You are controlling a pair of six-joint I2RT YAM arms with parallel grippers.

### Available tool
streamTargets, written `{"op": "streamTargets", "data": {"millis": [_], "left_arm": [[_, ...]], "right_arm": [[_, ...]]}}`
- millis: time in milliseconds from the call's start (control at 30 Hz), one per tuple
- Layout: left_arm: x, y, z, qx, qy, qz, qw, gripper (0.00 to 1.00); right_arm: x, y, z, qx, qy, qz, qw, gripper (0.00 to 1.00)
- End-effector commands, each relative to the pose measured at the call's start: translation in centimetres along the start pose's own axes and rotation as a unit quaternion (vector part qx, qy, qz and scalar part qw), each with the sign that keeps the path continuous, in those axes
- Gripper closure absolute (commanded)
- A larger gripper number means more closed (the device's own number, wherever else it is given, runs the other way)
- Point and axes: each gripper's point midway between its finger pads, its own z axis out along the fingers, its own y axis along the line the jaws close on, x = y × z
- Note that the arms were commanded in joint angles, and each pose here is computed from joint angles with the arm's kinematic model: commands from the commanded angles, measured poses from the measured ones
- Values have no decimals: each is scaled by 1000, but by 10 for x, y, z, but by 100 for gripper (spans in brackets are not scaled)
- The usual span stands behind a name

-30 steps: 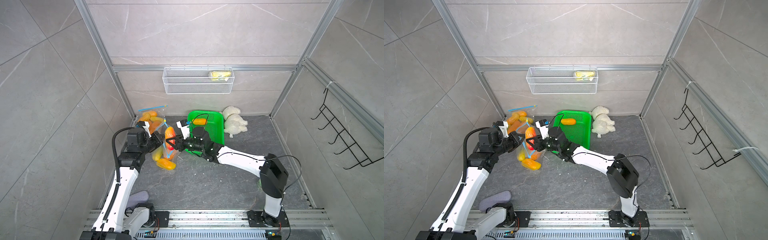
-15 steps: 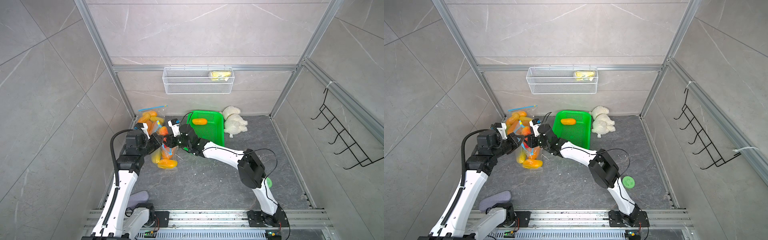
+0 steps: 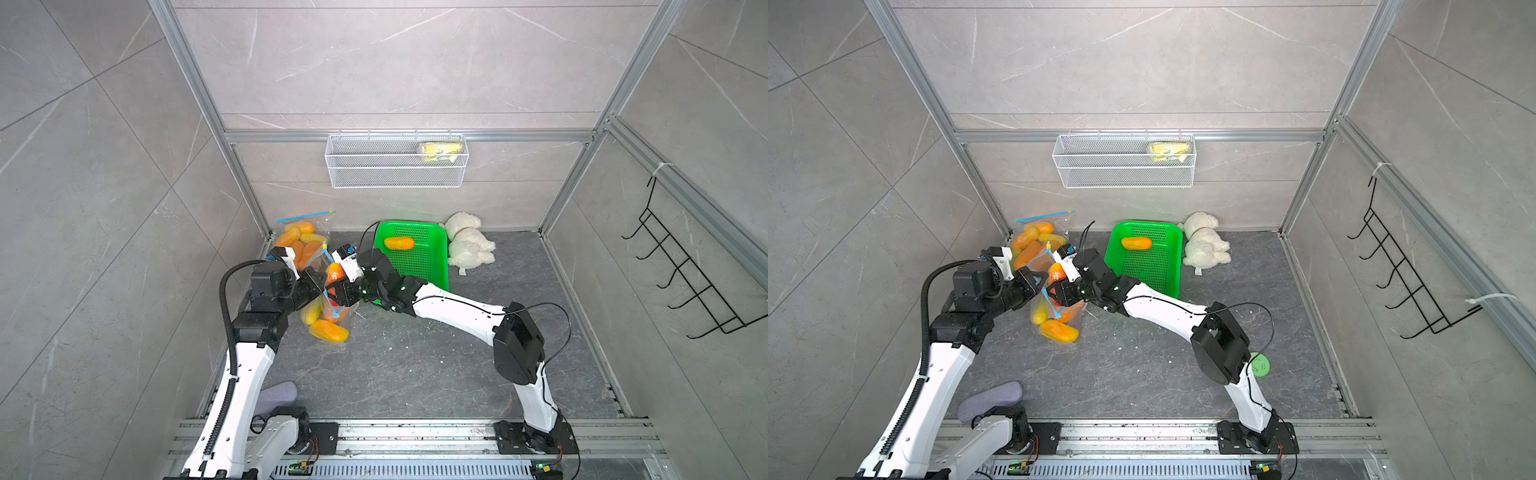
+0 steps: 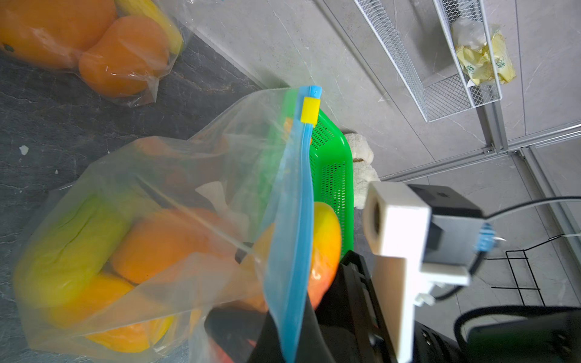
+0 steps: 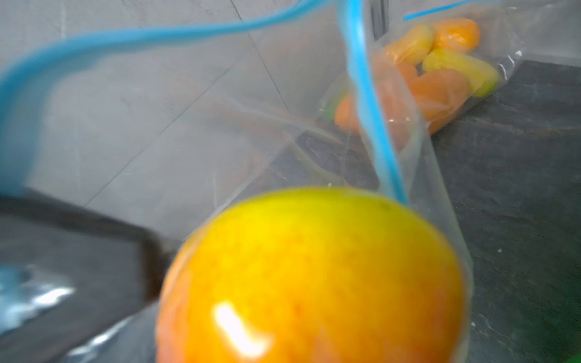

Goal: Place the mango in a zip-top bag and seal the zipper
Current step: Place the mango in the zipper food storage bag.

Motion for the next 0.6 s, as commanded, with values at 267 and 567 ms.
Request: {"op": "streamTargets", "data": {"millis": [267,567], "left_arm": [[-20,-44,-17,83,-27,20,996,100],[-16,-37,-22,65,-30,28,997,100]], "right_arm": [[5,13,34,-22,30,-24,999,72],[-2,-76,35,179,46,50,982,65]]}}
